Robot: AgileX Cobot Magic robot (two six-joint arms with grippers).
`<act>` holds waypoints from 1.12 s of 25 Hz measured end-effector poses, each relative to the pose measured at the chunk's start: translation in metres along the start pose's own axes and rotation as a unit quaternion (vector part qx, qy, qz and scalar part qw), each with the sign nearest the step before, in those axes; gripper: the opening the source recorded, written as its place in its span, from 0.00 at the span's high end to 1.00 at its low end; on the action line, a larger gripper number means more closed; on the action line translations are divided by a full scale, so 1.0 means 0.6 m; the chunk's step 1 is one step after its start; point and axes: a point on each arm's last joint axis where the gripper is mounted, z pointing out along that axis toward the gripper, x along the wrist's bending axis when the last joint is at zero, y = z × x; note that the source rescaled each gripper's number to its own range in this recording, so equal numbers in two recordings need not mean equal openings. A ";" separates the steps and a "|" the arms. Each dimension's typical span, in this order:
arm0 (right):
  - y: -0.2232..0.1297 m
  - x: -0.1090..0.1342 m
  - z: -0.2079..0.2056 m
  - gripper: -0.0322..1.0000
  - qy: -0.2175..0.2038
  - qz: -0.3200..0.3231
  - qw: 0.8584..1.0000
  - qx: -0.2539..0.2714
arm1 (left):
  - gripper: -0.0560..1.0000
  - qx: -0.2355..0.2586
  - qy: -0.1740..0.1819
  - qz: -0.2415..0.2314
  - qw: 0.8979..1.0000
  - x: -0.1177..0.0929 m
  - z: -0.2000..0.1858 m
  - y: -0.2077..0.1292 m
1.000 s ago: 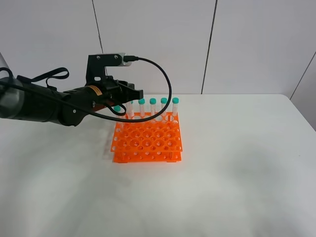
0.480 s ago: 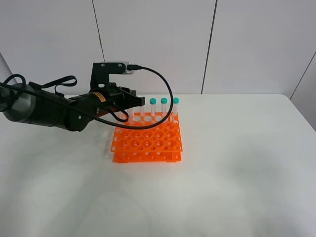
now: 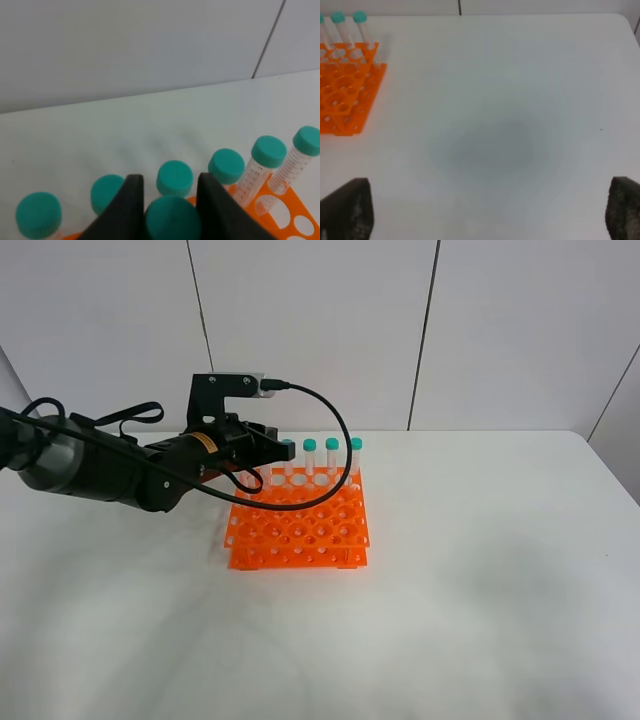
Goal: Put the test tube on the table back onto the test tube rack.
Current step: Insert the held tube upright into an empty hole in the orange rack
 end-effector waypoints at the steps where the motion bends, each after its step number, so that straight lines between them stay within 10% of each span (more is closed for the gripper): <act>1: 0.000 0.000 0.000 0.00 0.000 0.000 1.000 0.000 | 0.94 0.000 0.000 0.000 1.000 0.000 0.001 -0.002; 28: 0.000 0.000 0.000 0.00 0.001 0.000 1.000 0.000 | 0.94 0.040 0.008 -0.051 0.998 0.005 0.037 -0.041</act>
